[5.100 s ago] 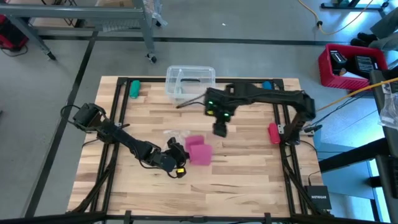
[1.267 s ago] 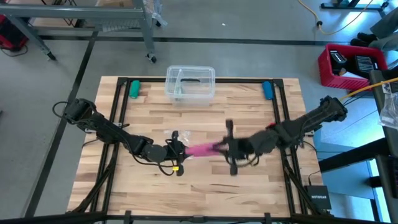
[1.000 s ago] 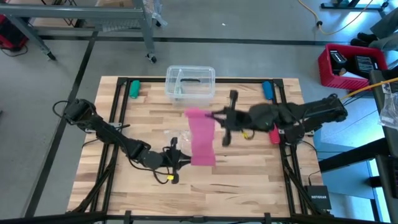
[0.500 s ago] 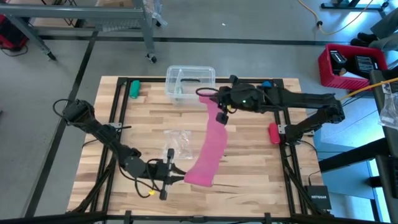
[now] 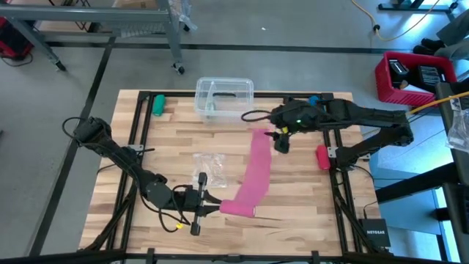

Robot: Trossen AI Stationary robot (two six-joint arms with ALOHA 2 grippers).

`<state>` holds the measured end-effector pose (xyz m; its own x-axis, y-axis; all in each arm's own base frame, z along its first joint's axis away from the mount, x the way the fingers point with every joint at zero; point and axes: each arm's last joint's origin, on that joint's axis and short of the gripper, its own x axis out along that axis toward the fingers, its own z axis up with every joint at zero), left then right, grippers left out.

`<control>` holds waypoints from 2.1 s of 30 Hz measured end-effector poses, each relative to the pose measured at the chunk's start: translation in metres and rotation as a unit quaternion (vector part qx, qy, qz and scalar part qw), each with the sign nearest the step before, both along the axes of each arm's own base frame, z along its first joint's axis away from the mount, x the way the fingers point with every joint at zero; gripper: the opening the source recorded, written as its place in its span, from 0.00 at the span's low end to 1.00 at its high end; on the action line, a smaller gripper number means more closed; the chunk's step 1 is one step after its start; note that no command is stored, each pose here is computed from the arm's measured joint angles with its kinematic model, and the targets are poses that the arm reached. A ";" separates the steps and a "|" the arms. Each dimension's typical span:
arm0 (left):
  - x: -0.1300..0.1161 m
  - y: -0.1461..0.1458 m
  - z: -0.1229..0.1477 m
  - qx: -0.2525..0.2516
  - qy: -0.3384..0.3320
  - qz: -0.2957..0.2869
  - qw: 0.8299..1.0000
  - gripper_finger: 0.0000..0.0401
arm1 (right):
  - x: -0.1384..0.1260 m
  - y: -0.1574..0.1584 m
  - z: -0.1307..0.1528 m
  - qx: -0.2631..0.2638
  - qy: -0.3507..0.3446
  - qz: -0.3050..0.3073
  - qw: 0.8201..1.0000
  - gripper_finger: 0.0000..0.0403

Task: Roll bandage
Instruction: Roll the pink bandage

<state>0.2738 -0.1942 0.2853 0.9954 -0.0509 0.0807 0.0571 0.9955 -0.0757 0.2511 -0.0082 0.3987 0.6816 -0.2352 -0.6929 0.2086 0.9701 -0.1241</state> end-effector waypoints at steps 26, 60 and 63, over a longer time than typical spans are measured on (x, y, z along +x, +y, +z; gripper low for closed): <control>0.004 0.035 0.020 -0.037 0.024 0.045 0.998 0.04 | -0.034 0.122 -0.097 -0.015 -0.093 0.120 0.988 0.67; 0.012 0.044 0.073 0.054 0.114 0.080 0.989 0.04 | 0.025 0.132 -0.127 -0.020 -0.291 0.212 0.933 0.45; 0.012 0.044 0.074 0.053 0.113 0.080 0.989 0.04 | 0.024 0.126 -0.135 -0.014 -0.328 0.198 0.923 0.41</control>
